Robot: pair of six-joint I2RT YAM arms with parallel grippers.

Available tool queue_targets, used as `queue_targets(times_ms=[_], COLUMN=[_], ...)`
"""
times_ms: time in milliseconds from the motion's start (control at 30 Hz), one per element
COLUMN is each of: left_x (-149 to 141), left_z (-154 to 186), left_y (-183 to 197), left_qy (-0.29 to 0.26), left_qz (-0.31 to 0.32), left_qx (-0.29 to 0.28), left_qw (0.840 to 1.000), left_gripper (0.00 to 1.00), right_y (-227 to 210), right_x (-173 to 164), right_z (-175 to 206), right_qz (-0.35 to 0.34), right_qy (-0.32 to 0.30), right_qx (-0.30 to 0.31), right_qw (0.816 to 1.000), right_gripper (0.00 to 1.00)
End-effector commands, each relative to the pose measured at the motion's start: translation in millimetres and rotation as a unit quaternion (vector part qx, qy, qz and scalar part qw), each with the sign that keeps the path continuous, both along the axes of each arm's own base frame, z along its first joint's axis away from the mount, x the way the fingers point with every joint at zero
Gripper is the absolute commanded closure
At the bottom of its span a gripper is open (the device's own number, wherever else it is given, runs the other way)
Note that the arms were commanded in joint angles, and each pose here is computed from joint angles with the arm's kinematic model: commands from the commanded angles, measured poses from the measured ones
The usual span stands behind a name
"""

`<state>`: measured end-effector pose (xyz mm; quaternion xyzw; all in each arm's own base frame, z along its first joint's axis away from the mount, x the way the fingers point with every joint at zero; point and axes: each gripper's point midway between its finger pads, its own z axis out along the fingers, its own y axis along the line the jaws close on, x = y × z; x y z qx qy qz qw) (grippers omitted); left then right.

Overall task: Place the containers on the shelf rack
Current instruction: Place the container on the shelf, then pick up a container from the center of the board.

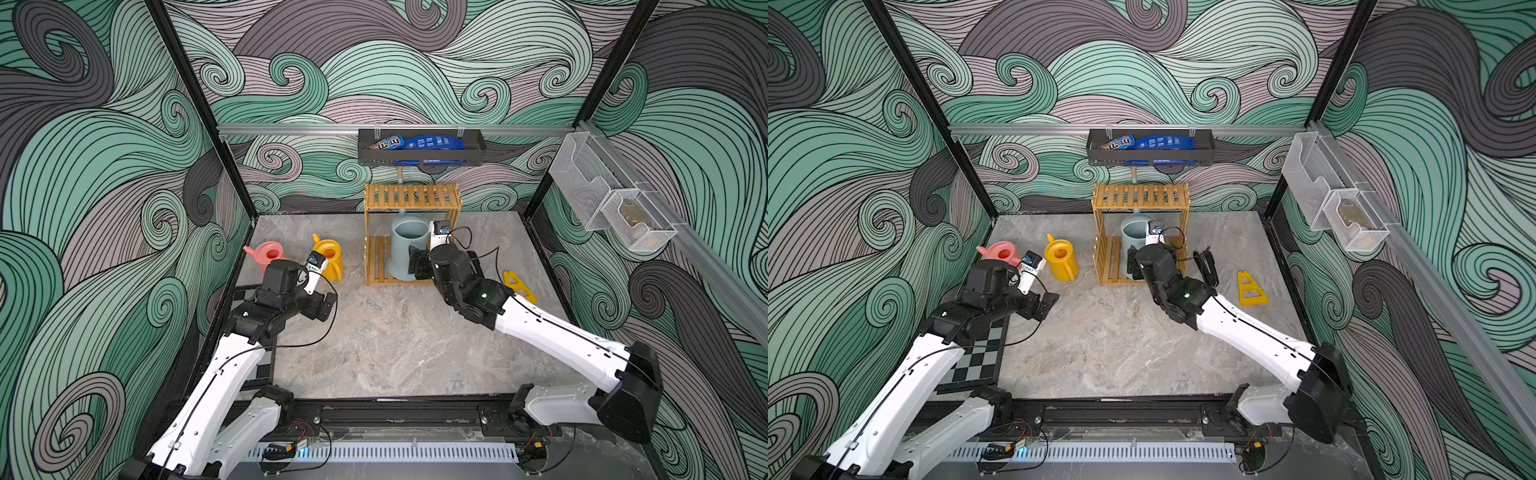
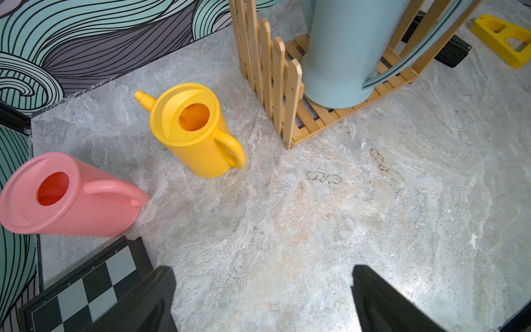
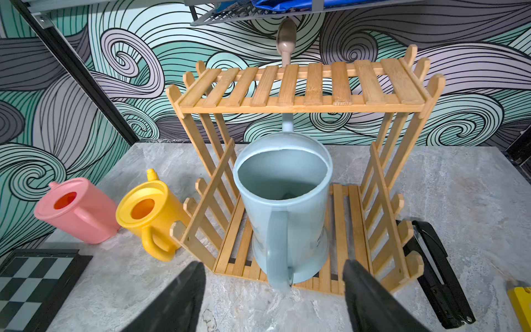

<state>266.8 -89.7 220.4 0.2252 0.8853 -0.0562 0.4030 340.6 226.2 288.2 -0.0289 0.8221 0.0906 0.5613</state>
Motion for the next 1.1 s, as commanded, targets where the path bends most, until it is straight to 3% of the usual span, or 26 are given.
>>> queue_targets(times_ms=[0,133,467,667,1067], left_x=[9,20,60,92,166], left_z=[20,26,33,21,-11], left_y=[2,2,-3,-3,3], left_qy=[-0.017,-0.025,-0.012,0.033,0.068], left_qz=[0.014,0.018,0.028,0.049,0.075], left_qx=[0.001,0.007,0.007,0.008,0.017], left_qw=[1.0,0.999,1.0,0.998,0.995], left_gripper=[0.01,0.01,0.01,0.01,0.02], right_y=[-13,-31,-79,-110,-119], right_x=[-10,-19,-43,-51,-61], right_z=[-8,-11,-31,-50,-64], right_qz=[0.015,0.025,0.028,0.014,0.035], right_qy=[0.018,0.019,0.011,0.013,0.013], right_qx=[-0.01,-0.014,-0.032,-0.021,-0.013], right_qw=[1.0,0.999,0.999,1.0,0.999], right_gripper=[0.15,0.01,0.01,0.01,0.01])
